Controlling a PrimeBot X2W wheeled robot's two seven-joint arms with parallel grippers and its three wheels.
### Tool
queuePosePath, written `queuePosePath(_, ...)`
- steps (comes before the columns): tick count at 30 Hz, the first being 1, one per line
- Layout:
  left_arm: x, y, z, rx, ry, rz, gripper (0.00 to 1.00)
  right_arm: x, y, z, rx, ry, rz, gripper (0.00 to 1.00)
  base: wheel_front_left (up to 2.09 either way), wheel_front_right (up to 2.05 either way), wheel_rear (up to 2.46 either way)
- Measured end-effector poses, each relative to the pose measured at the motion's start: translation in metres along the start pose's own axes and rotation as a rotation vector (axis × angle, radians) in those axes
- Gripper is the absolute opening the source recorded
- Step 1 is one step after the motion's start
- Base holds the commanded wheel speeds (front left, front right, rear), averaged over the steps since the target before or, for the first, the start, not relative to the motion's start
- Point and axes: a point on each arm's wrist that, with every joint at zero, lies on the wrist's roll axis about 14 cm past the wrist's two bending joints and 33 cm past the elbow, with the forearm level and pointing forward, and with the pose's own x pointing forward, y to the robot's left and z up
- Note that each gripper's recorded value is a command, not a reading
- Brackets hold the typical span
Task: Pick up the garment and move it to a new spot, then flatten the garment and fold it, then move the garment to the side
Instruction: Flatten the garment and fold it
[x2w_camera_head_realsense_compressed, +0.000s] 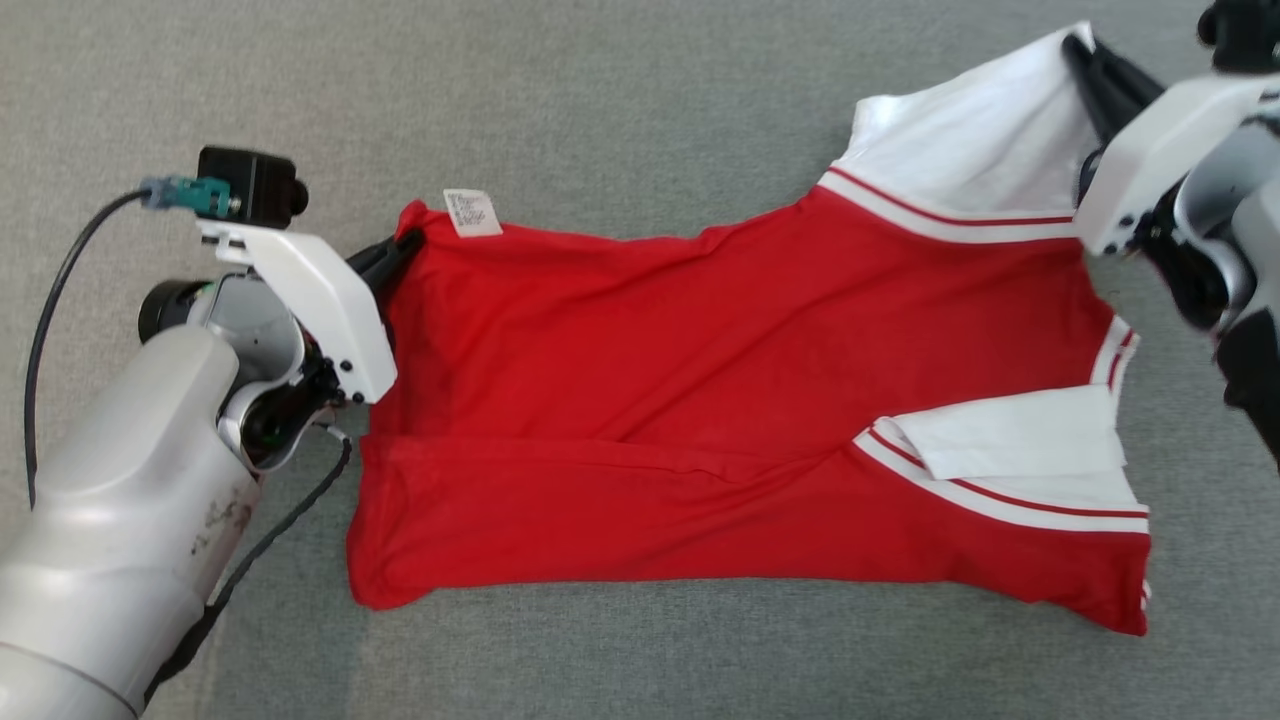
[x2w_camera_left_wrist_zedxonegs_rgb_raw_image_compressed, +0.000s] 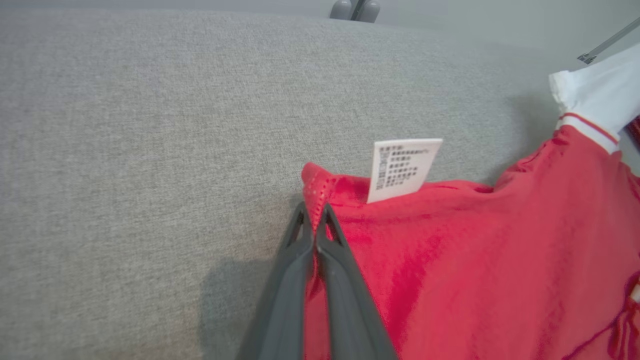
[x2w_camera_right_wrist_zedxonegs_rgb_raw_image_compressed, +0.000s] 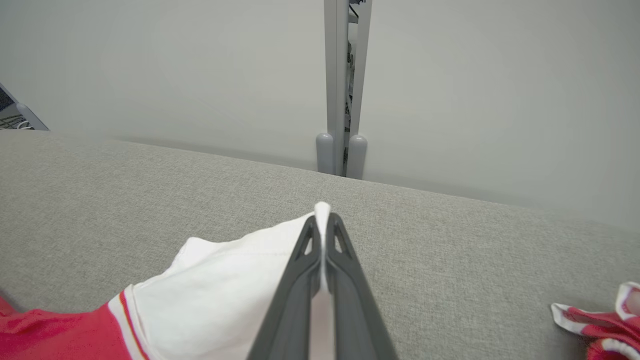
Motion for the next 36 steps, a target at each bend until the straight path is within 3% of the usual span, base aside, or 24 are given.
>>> queuePosePath(14, -0.03, -0.013, -0.007, -0.035, -0.151, 0.028, 0.0, -0.08, 0.021, -0.017, 0.099, -0.155, 0.069, 0.0, 0.0, 0.0, 0.0)
queuePosePath(25, -0.056, -0.015, -0.019, -0.088, -0.283, 0.07, 0.0, -0.139, 0.032, -0.056, 0.221, -0.165, 0.055, 0.0, 0.0, 0.0, 0.0)
queuePosePath(36, -0.067, -0.021, -0.047, -0.146, -0.315, 0.085, 0.0, -0.182, 0.036, -0.088, 0.315, -0.125, -0.01, 0.0, 0.0, 0.0, 0.0)
